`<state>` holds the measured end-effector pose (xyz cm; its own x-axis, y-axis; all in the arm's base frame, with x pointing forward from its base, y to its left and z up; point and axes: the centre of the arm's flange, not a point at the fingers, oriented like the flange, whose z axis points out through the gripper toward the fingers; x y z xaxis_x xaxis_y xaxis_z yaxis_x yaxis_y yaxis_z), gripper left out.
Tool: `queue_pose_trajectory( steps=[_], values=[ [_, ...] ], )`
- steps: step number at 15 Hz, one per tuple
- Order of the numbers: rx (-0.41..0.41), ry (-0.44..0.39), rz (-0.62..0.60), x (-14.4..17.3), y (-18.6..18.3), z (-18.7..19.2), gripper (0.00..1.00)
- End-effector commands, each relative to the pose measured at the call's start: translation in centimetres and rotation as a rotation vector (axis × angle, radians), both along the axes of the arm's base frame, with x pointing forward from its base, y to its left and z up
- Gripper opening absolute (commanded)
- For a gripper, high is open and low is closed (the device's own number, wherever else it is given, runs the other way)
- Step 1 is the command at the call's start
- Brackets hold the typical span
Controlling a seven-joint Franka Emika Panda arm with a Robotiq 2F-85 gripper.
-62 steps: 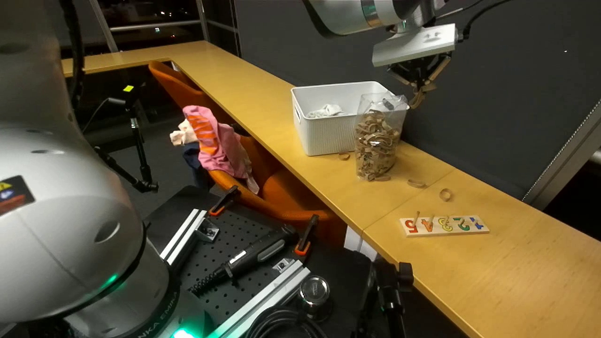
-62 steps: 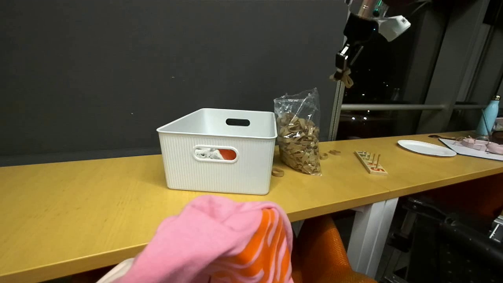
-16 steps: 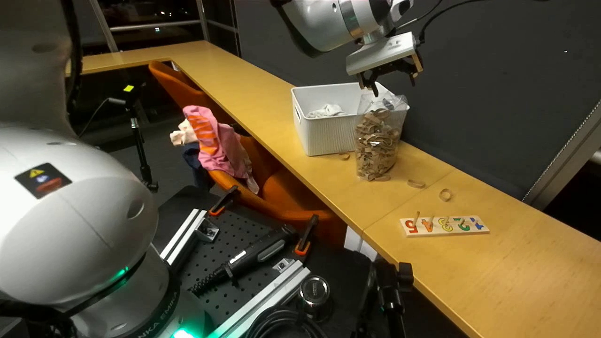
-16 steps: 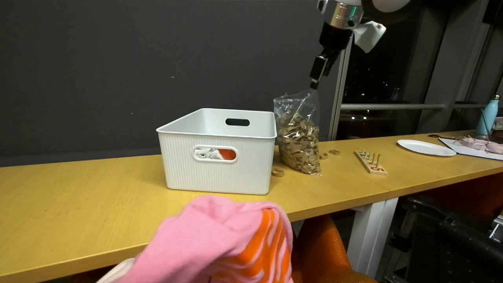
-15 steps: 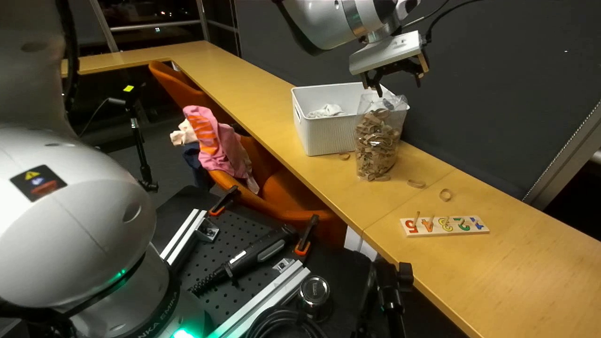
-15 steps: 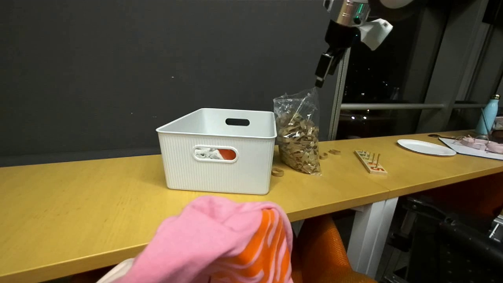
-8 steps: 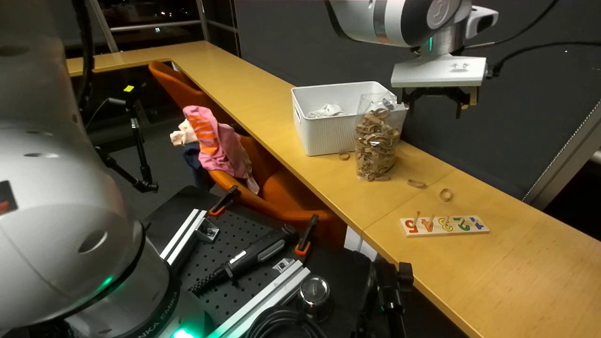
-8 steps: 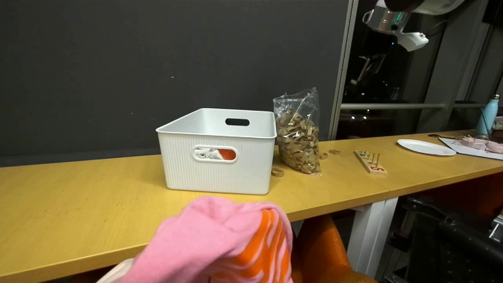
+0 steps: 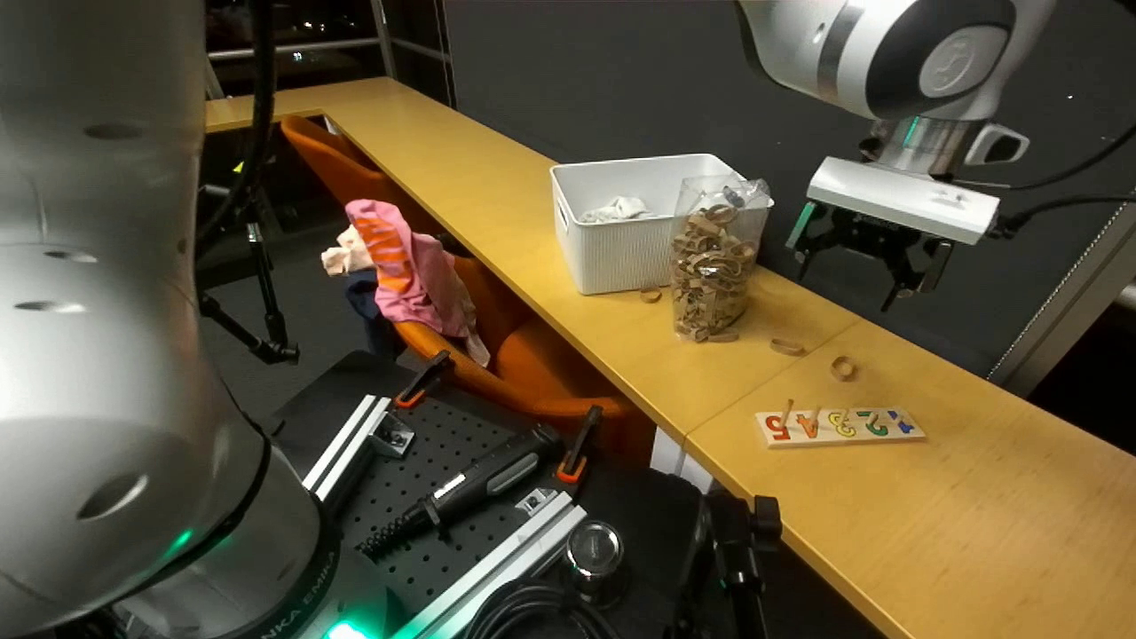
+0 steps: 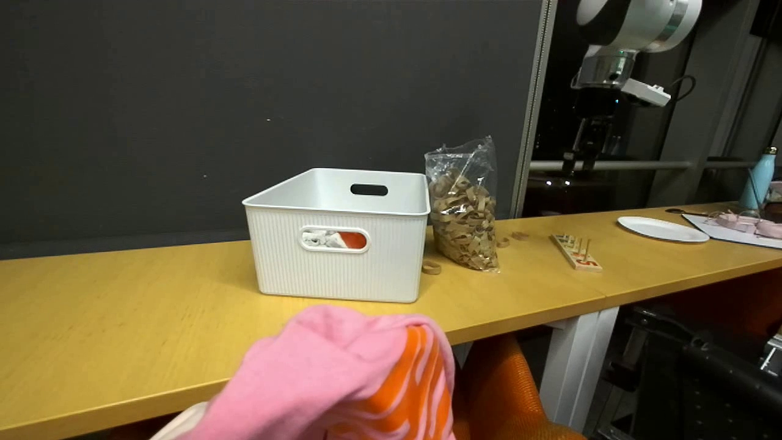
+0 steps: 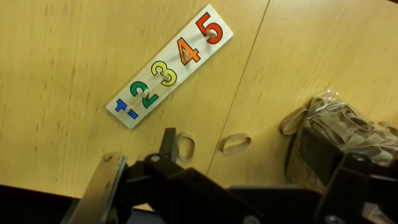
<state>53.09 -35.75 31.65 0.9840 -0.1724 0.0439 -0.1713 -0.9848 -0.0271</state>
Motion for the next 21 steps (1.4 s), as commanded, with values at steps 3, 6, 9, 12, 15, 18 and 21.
queue_pose_trajectory(
  steps=[3, 6, 9, 12, 15, 18, 21],
  values=[
    [0.019, 0.03, -0.054, 4.1, -4.7, -4.0, 1.0],
    [0.008, 0.012, -0.04, 5.1, -4.6, -7.1, 1.0],
    [0.003, -0.003, -0.036, 5.2, -3.9, -9.7, 1.0],
    [-0.007, -0.026, -0.032, 5.5, -4.1, -11.8, 1.0],
    [-0.022, -0.06, -0.025, 6.2, -4.4, -13.8, 1.0],
    [-0.026, -0.089, -0.024, 7.5, -5.1, -15.1, 1.0],
    [-0.022, -0.104, -0.022, 8.6, -5.5, -16.2, 1.0]
  ],
)
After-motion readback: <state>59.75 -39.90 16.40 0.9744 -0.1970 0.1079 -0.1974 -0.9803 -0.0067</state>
